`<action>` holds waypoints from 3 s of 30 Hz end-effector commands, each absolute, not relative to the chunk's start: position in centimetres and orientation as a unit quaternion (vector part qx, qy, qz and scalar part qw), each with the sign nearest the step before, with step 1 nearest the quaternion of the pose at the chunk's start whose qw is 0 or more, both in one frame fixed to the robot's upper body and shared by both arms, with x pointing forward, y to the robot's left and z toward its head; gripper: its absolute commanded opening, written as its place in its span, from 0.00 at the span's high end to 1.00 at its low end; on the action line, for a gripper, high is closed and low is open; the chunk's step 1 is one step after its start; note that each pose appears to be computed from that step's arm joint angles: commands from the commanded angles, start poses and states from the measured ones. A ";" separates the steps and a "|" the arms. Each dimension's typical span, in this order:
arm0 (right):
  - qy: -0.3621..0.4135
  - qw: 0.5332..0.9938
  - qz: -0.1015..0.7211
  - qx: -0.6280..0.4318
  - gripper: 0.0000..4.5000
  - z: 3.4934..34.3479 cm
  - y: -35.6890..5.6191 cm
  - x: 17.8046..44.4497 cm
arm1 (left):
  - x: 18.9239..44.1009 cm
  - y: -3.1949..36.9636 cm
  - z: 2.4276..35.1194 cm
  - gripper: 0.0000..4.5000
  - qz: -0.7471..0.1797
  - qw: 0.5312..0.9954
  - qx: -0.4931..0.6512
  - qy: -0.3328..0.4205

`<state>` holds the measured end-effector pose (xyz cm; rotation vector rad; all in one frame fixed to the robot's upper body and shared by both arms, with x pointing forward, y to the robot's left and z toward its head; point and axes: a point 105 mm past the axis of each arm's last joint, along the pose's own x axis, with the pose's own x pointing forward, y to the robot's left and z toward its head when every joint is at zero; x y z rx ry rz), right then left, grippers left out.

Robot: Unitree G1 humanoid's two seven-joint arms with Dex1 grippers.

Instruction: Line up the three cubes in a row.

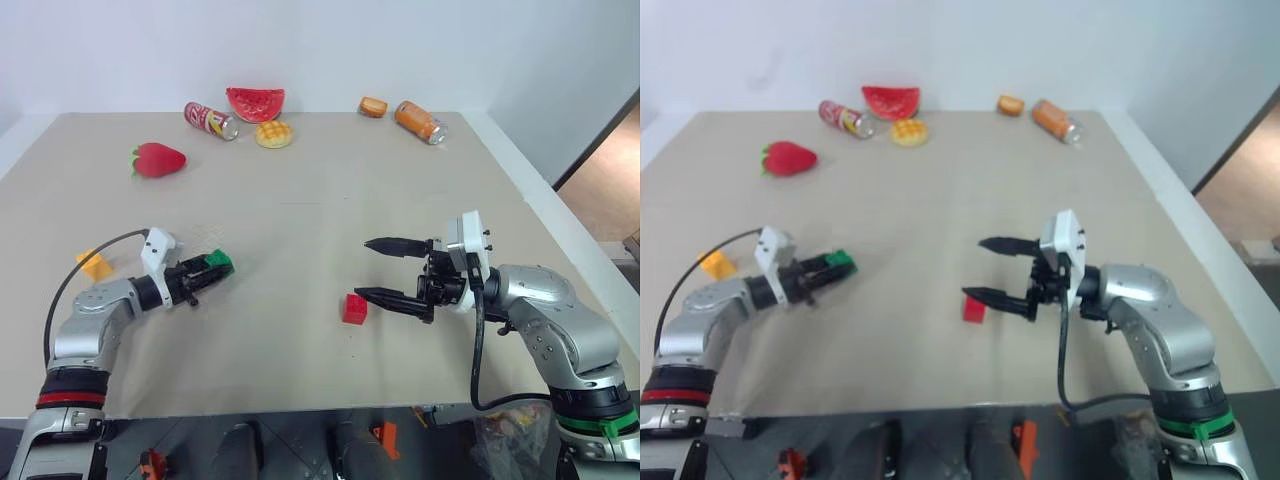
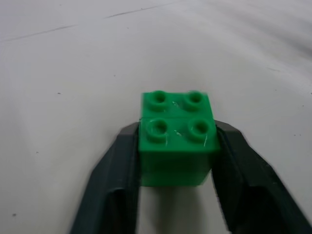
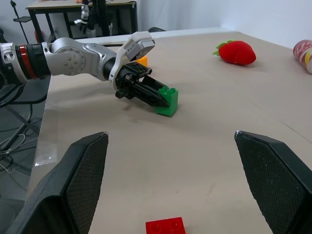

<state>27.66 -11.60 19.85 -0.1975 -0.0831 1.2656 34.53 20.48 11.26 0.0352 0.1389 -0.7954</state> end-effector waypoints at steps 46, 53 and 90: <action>0.047 0.811 0.568 -0.132 0.04 17.6 -17.0 25.3 | 33.9 8.4 11.7 0.71 -0.720 0.669 0.184 -0.013; 0.045 0.810 0.569 -0.133 0.04 17.5 -16.9 25.6 | 33.5 7.2 11.6 0.71 -0.730 0.660 0.175 -0.015; 0.028 0.804 0.578 -0.135 0.04 18.5 -16.1 26.1 | 32.8 15.1 11.7 0.01 -0.669 0.718 0.185 0.043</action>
